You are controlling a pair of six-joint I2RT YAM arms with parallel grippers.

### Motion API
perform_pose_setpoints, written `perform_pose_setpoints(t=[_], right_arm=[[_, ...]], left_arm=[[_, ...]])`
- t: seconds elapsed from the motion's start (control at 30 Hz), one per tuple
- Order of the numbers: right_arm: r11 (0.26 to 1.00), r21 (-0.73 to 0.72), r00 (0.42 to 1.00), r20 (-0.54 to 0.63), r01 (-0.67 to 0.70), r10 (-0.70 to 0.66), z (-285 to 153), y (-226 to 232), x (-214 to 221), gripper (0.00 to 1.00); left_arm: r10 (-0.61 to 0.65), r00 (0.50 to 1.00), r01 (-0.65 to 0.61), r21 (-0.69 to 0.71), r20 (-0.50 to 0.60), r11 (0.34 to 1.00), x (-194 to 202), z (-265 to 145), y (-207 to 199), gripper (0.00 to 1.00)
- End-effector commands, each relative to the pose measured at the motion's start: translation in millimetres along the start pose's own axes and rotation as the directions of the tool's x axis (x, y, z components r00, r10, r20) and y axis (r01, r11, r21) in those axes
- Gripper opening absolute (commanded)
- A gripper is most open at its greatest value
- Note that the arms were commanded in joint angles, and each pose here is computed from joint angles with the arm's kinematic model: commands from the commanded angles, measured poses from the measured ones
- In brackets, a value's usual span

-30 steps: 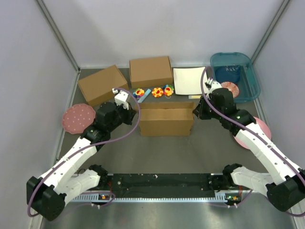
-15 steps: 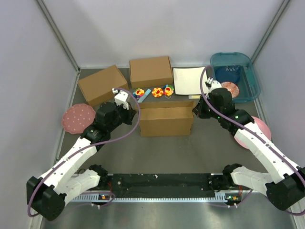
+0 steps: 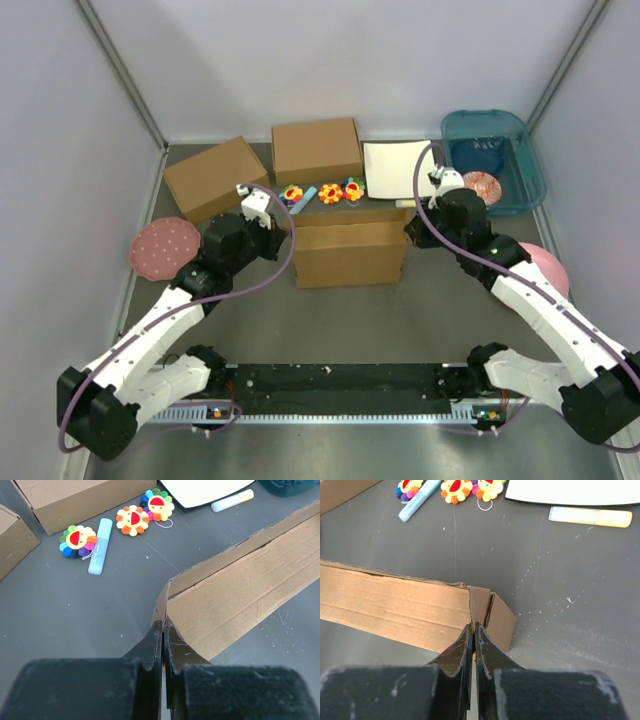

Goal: Fold the paper box

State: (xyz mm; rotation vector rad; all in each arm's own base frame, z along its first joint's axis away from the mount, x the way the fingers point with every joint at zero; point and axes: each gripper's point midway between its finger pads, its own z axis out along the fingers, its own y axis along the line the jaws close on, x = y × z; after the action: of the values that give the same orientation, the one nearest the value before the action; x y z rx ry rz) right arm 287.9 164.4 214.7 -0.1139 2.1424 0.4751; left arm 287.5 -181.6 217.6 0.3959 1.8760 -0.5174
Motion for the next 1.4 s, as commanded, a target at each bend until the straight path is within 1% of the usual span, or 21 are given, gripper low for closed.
perform_pose_setpoints(t=[0.0,0.23,0.43,0.63,0.97,1.13,1.37], right_arm=[[0.995,0.071,0.995,-0.077,0.073,-0.068,-1.0,-19.5,27.8,0.0],[0.993,0.074,0.993,-0.085,0.089,-0.083,-2.2,-23.5,35.4,0.0],[0.991,0.073,0.992,-0.058,0.113,-0.109,-8.3,-24.1,28.3,0.0],[0.99,0.068,0.991,-0.074,0.12,-0.115,-8.0,-24.3,33.5,0.0],[0.996,0.063,0.989,-0.138,0.07,-0.061,5.6,-23.0,62.9,0.0],[0.996,0.058,0.985,-0.164,0.064,-0.054,9.4,-21.5,77.0,0.0],[0.995,0.068,0.986,-0.16,0.068,-0.056,9.1,-23.1,79.3,0.0]], left_arm=[[-0.004,0.998,0.001,0.049,0.058,0.999,-19.4,1.6,-11.1,0.0],[-0.001,0.999,-0.001,0.046,0.054,0.999,-18.7,1.7,-10.3,0.0],[0.01,0.999,-0.011,0.025,0.045,1.0,-15.7,2.9,-6.0,0.0],[0.008,0.999,-0.009,0.018,0.039,1.0,-13.9,3.1,-4.7,0.0],[-0.045,0.996,0.039,0.071,0.077,0.997,-35.3,-1.6,-18.2,0.0],[-0.058,0.995,0.052,0.08,0.081,0.995,-38.8,-3.3,-20.5,0.0],[-0.082,0.991,0.077,0.054,0.101,0.996,-47.5,-6.7,-17.4,0.0]])
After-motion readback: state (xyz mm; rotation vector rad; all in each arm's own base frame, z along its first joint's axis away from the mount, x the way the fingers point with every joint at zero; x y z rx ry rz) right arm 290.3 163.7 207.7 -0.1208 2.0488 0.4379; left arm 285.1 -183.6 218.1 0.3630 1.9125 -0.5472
